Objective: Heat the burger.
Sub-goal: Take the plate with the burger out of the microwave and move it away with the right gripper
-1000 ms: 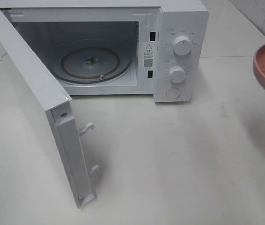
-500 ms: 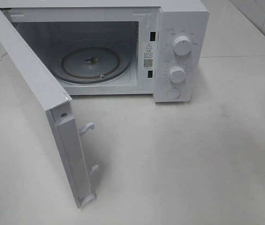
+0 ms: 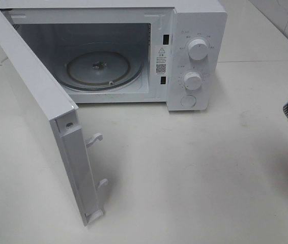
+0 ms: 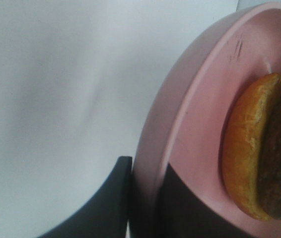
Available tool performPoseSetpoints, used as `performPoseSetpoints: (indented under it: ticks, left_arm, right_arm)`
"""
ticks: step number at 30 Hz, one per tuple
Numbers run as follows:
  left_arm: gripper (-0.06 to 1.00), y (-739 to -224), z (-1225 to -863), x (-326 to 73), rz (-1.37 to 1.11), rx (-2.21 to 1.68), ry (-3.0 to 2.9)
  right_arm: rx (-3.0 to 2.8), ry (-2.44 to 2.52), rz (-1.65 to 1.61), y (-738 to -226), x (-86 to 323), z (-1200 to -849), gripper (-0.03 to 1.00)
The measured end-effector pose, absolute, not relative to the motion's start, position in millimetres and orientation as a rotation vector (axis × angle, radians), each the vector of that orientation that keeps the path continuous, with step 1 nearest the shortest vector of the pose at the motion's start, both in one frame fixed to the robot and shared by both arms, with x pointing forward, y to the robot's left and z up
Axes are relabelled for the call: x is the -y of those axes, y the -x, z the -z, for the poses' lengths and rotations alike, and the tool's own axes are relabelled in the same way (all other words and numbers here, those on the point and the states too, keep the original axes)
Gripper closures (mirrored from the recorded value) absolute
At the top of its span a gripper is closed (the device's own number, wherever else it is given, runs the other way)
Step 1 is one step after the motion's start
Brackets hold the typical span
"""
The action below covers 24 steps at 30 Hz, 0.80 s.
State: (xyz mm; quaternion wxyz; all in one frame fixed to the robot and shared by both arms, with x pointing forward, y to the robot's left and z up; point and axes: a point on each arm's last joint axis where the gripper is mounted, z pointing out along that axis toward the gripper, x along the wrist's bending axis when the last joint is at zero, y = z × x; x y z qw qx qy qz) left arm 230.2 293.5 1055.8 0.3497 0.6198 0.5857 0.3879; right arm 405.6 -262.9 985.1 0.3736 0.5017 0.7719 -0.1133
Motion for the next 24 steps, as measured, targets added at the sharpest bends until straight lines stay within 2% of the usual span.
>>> performPoseSetpoints:
  ticks: [15, 24]
  left_arm:
    - [-0.03, -230, -1056, -294, -1.005, -1.517, -1.606]
    - [-0.03, -230, -1056, -294, -1.005, -1.517, -1.606]
  right_arm:
    - [-1.875, -1.410, 0.396, -427, 251, -948, 0.85]
    - [-1.836, -1.418, 0.423, -461, 229, -931, 0.85]
